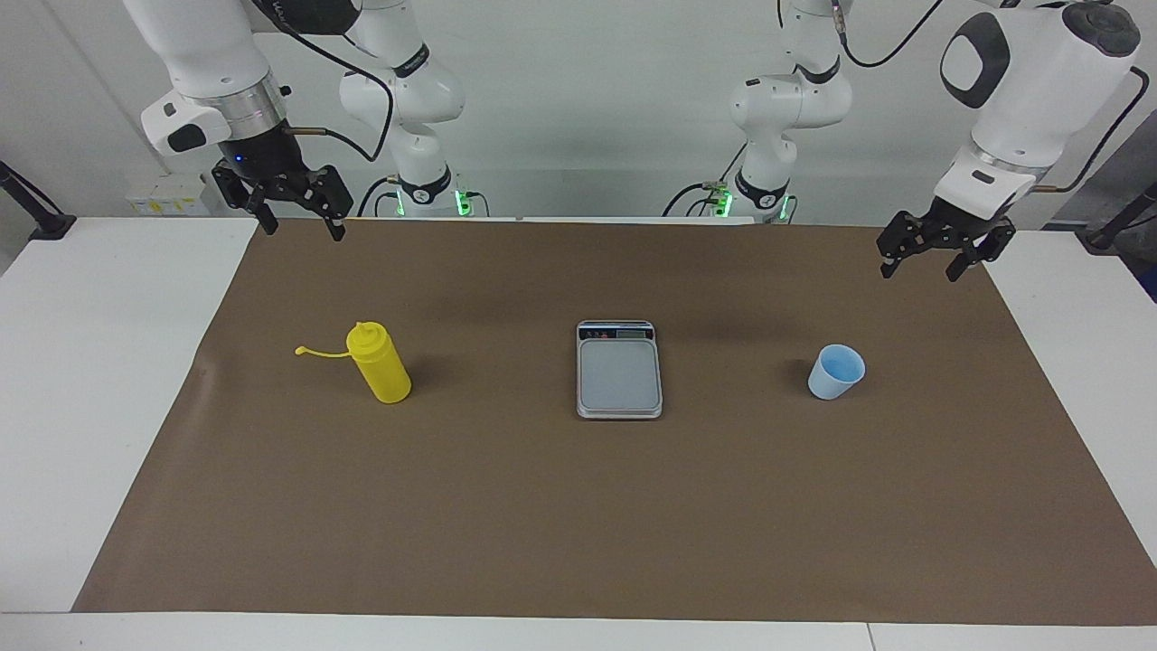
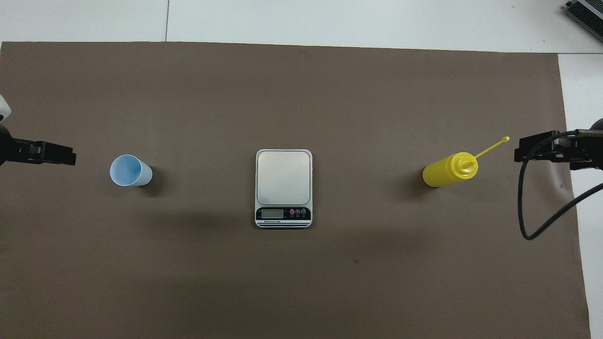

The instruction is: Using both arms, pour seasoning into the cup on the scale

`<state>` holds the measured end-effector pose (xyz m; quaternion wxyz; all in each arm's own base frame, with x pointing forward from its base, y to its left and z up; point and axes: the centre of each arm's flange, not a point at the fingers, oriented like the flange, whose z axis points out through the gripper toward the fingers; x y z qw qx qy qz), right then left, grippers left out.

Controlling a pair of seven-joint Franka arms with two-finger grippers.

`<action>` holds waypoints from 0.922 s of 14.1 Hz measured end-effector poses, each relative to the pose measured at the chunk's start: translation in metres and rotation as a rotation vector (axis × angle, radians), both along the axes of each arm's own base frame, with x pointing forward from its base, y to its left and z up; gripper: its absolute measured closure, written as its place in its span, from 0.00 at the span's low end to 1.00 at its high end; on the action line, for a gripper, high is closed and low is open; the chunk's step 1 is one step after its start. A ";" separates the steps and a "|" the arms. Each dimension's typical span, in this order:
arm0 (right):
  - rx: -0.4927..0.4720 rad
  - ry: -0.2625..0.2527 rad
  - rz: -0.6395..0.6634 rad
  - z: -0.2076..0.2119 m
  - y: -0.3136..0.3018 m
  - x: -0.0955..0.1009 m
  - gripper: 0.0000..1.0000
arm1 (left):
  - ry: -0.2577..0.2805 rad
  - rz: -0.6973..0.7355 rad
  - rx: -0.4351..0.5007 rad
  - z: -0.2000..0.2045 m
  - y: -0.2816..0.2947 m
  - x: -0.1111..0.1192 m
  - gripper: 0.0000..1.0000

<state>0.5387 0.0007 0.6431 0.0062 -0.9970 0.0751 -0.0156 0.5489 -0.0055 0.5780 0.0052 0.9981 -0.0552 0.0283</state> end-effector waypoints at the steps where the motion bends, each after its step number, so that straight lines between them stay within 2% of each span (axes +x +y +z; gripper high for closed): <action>1: 0.000 0.000 0.000 0.000 0.000 0.000 0.00 | -0.004 0.006 0.000 -0.005 0.003 0.004 0.00; 8: 0.000 0.000 0.000 0.000 0.000 0.000 0.00 | -0.029 0.086 -0.004 -0.068 0.018 0.020 0.00; 13: 0.000 0.000 0.000 0.000 0.000 0.000 0.00 | -0.059 0.184 -0.013 -0.143 0.019 0.020 0.00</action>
